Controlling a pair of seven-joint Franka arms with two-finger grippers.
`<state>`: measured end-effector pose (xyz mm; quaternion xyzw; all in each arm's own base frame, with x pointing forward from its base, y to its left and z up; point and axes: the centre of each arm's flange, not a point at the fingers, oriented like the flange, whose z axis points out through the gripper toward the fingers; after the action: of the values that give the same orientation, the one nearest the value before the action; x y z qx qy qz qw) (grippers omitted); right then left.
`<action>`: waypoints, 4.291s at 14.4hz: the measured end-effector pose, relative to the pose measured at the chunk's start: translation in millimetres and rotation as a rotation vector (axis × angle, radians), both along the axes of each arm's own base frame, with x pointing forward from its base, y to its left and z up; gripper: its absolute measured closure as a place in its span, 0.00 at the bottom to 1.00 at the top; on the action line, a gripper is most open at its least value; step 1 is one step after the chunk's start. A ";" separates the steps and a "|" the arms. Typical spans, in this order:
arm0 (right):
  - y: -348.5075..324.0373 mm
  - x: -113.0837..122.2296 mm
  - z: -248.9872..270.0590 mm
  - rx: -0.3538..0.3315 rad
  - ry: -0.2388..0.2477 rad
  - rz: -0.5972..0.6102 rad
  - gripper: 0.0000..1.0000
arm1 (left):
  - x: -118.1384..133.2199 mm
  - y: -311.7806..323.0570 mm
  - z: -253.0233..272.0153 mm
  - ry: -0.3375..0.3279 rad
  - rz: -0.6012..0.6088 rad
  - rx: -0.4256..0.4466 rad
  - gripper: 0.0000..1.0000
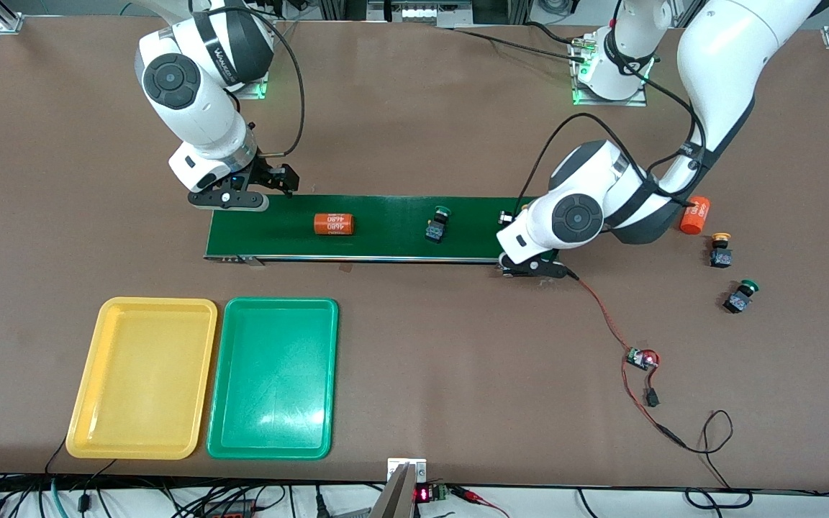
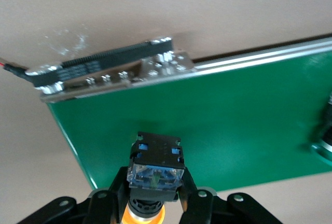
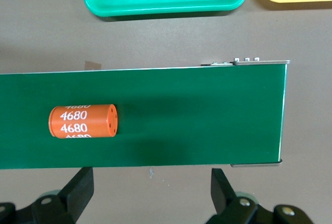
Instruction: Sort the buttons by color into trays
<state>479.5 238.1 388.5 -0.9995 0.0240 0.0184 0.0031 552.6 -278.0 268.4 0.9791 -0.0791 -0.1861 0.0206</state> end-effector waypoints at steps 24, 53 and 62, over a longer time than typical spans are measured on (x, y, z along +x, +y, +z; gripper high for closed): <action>9.0 8.2 -20.9 0.012 -0.030 0.049 0.00 | 121.7 425.7 4.3 -0.189 0.310 0.128 0.00; 108.1 14.0 -99.8 0.080 0.054 -0.198 0.00 | 116.4 503.3 -97.9 -0.174 -0.538 -0.146 0.42; 119.4 7.7 -118.5 0.063 0.081 -0.203 0.00 | 125.7 429.5 -54.3 -0.113 -0.511 -0.274 0.58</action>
<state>487.1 357.5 270.0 -0.9898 0.1246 0.0593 0.0356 678.2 151.5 214.1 0.9244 -0.3485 -0.1181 0.1005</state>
